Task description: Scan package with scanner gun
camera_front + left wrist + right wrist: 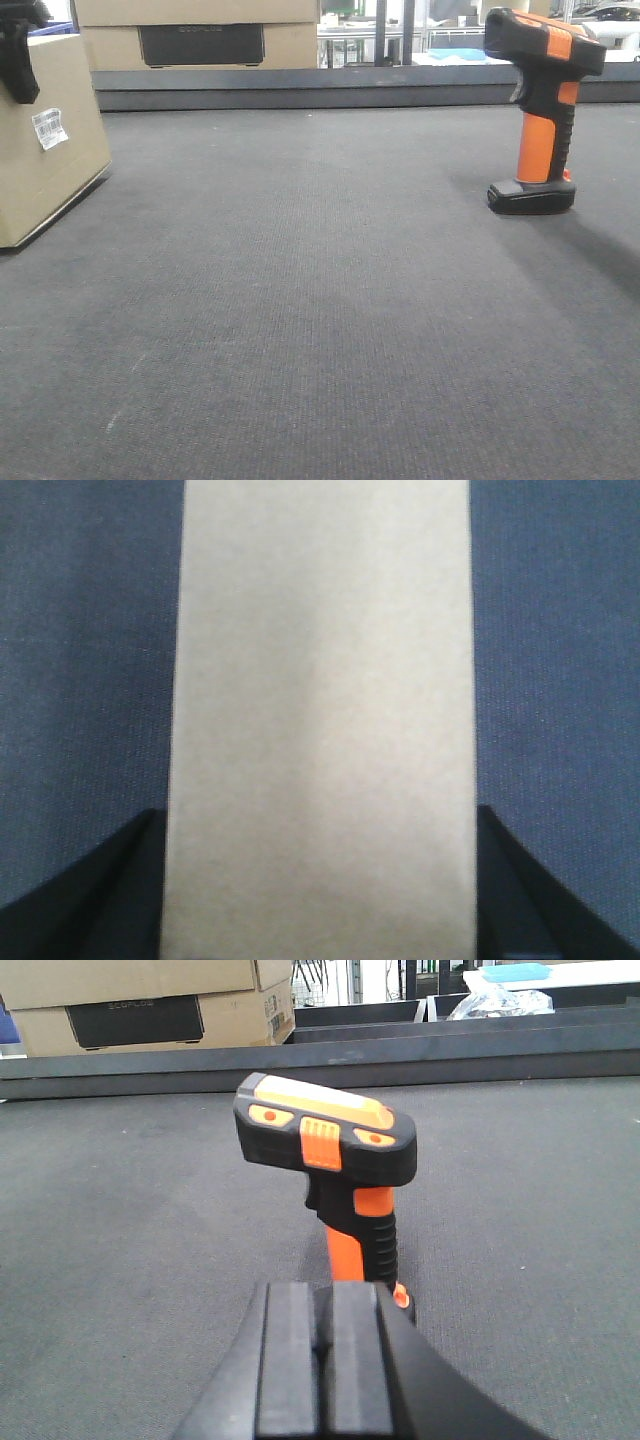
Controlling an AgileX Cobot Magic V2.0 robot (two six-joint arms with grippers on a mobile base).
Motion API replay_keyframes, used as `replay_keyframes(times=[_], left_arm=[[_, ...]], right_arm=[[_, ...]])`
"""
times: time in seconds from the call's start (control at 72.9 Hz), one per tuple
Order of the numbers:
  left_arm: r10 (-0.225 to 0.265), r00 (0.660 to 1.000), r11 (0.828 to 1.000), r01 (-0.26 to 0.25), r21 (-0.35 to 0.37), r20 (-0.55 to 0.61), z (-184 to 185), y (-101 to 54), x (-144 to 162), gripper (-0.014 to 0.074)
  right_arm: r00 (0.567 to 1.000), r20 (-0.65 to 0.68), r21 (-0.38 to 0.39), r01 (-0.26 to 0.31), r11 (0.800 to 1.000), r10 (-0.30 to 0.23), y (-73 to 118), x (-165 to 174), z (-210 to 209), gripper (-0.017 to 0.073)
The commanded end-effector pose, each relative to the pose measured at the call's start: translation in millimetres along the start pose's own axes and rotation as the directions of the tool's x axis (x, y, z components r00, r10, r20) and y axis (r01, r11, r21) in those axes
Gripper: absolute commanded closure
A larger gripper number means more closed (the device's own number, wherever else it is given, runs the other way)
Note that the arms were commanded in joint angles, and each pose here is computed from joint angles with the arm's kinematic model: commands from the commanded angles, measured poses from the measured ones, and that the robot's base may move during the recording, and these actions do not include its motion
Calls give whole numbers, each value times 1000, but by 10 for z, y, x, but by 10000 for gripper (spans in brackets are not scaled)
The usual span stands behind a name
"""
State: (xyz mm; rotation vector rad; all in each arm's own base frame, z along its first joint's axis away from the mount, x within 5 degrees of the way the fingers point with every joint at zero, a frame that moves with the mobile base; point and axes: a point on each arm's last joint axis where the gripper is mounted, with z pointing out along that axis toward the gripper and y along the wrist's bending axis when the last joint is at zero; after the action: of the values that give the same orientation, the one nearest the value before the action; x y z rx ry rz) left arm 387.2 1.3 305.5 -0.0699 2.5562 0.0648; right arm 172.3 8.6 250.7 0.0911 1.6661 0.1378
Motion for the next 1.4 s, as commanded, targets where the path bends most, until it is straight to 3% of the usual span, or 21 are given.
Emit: replay_keyframes(times=[0.0,0.137,0.302,0.522,0.631,0.796,0.892,1.057,1.153,1.249,1.386], left_arm=[[5,1000,1000,-5,3,23,-51,-16,-24,116],[4,1000,1000,-4,2,17,-59,-15,-18,1],[5,999,1000,-5,-2,50,-220,0,-62,34],[-19,988,1000,20,-1,152,-811,47,-72,106],[-95,980,994,84,66,177,-1076,23,15,214],[-153,956,981,118,151,250,-1283,-7,256,514],[-170,919,979,116,170,355,-1383,14,486,706],[-210,830,971,115,210,516,-1483,44,893,704],[-228,735,968,103,228,639,-1521,74,1179,704],[-238,669,967,94,237,704,-1514,96,1479,704],[-227,655,970,85,228,721,-1470,114,1828,704]], right_arm=[[1000,18,-3,8,1000,-8,0,-15,-10,721],[1000,18,-3,8,1000,-8,0,-15,-10,721],[1000,16,-2,8,1000,-8,0,-13,-10,721],[1000,14,-2,8,1000,-8,-1,-12,-10,721],[1000,14,-2,8,1000,-8,-1,-12,-10,721],[1000,3,-1,8,1000,-8,-2,-1,-10,721],[1000,-10,-2,7,1000,-7,1,-11,-58,721],[1000,-30,-5,6,1000,-6,8,-43,-190,721],[1000,-16,-10,4,1000,-5,14,-88,-300,721],[1000,-18,-14,3,1000,-4,19,-110,-417,721],[1000,-20,-20,3,1000,-3,23,-129,-584,721]])
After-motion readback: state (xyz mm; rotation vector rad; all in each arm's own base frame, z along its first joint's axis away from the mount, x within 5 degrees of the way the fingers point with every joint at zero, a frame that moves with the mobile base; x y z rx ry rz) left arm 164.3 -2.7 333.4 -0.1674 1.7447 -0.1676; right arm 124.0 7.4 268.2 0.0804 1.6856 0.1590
